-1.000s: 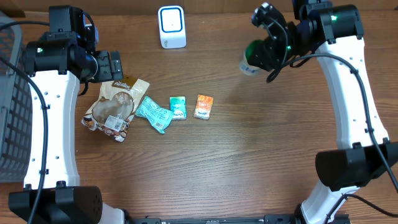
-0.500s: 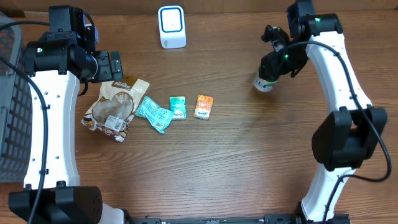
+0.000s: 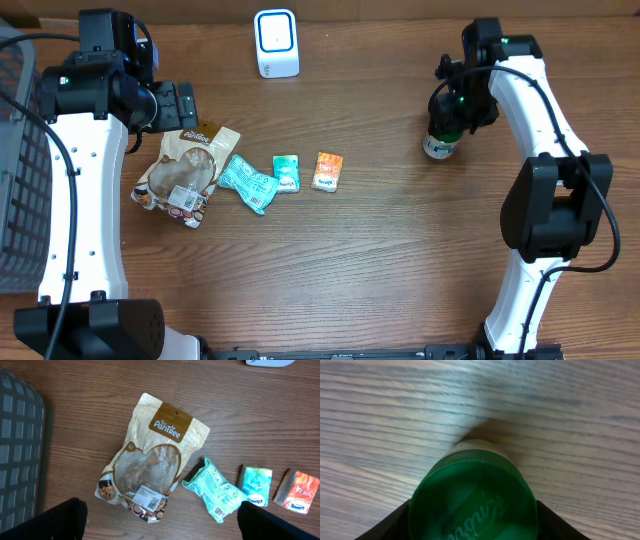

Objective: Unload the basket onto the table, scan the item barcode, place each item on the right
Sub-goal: 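Open the right gripper and move it over the orange box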

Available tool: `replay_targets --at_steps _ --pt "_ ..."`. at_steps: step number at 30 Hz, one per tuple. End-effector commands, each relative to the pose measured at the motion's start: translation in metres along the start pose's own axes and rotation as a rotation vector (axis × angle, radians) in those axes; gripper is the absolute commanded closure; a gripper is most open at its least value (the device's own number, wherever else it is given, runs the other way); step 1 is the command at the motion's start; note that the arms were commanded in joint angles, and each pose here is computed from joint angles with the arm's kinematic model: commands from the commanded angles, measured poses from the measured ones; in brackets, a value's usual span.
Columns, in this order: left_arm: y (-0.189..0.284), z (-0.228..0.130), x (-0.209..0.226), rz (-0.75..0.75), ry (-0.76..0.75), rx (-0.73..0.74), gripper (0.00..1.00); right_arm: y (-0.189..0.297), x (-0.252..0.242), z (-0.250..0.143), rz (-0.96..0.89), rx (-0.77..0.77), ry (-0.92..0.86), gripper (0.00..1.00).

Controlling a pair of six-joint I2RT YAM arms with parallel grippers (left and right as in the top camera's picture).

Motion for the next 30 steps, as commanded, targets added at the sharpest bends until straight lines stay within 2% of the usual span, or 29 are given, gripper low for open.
replay_targets --at_steps 1,8,13,15,18,24,30 --pt "0.008 0.003 -0.001 -0.012 0.013 -0.023 0.01 -0.01 -0.006 -0.009 -0.029 0.038 -0.024 0.77" --pt "0.008 0.003 -0.001 -0.012 0.013 -0.023 0.0 -0.015 -0.011 -0.015 -0.028 0.044 -0.071 0.76" --pt "0.008 0.003 -0.001 -0.012 0.013 -0.023 0.01 -0.015 -0.012 -0.015 -0.027 0.045 -0.072 0.63" --pt "0.008 0.003 -0.001 -0.012 0.013 -0.023 0.0 -0.015 -0.011 -0.015 -0.026 0.047 -0.072 0.44" --pt "0.008 0.003 -0.001 -0.012 0.013 -0.023 0.0 -0.015 -0.01 -0.017 -0.023 0.053 -0.072 0.0" --pt "0.008 0.003 -0.001 -0.012 0.013 -0.023 0.01 0.001 -0.003 -0.011 0.036 0.027 -0.073 0.0" --pt "0.008 0.003 -0.001 -0.013 0.013 -0.023 0.0 0.062 0.003 0.012 0.041 -0.074 -0.152 0.0"
Point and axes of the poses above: each gripper's point midway between its finger pads, its own y axis back along the fingers, its own x axis along the line the jaws close on, z = x × y, the point moved 4 cm from there along y, back along the fingers, and after that the axes turned 14 degrees about y, right-handed, at the moved point
